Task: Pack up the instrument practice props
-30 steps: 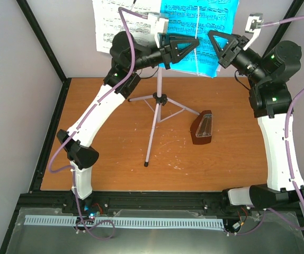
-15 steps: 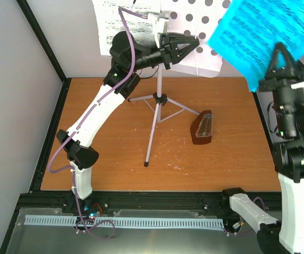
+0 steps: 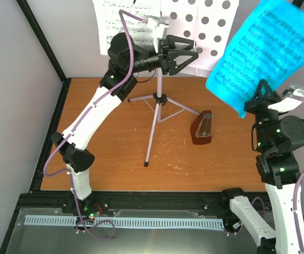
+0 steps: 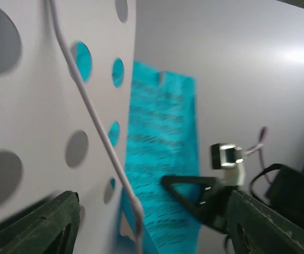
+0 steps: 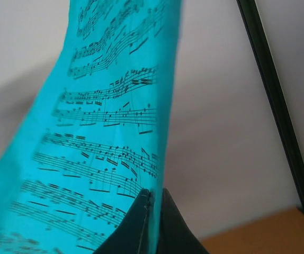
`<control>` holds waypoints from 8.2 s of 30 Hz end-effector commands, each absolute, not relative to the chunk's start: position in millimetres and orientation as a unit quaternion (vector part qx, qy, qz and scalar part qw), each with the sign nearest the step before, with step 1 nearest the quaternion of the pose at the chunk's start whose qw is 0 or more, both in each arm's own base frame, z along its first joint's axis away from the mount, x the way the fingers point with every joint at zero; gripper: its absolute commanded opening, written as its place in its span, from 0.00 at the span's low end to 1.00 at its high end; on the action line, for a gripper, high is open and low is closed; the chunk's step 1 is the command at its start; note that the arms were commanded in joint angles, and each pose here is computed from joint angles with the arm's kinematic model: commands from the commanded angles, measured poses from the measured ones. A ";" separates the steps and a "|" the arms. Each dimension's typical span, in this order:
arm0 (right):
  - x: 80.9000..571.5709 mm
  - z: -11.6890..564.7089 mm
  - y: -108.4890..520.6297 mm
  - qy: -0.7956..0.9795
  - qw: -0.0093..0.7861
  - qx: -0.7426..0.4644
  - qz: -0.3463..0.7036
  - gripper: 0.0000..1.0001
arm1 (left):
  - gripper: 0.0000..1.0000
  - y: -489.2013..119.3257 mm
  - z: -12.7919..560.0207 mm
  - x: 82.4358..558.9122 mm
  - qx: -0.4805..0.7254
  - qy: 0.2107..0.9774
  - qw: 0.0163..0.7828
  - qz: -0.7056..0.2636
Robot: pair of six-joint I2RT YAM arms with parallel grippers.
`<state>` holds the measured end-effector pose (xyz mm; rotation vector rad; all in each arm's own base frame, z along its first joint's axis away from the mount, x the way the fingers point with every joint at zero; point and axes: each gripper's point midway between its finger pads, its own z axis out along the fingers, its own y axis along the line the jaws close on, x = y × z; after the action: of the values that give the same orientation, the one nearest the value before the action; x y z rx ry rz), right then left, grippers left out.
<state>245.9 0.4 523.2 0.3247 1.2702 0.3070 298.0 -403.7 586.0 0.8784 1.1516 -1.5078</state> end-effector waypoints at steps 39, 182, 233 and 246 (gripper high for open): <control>186.5 81.9 -5.5 0.834 0.266 0.476 0.081 0.04 | 0.91 -272.8 440.6 263.4 0.274 0.632 0.519 -0.507; 364.6 595.5 332.8 0.645 0.645 -0.122 0.392 0.03 | 0.42 -195.7 607.1 362.5 0.294 0.570 0.627 -0.442; 314.8 640.4 282.3 0.582 0.704 -0.122 0.389 0.03 | 0.00 -201.0 611.3 360.9 0.308 0.522 0.671 -0.427; 232.9 647.7 215.9 0.543 0.727 -0.140 0.397 0.03 | 0.01 -198.3 610.7 373.0 0.278 0.533 0.669 -0.436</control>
<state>258.8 229.3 638.9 -0.2654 1.2526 0.8521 383.3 -198.3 595.3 0.6335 1.2462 -0.9770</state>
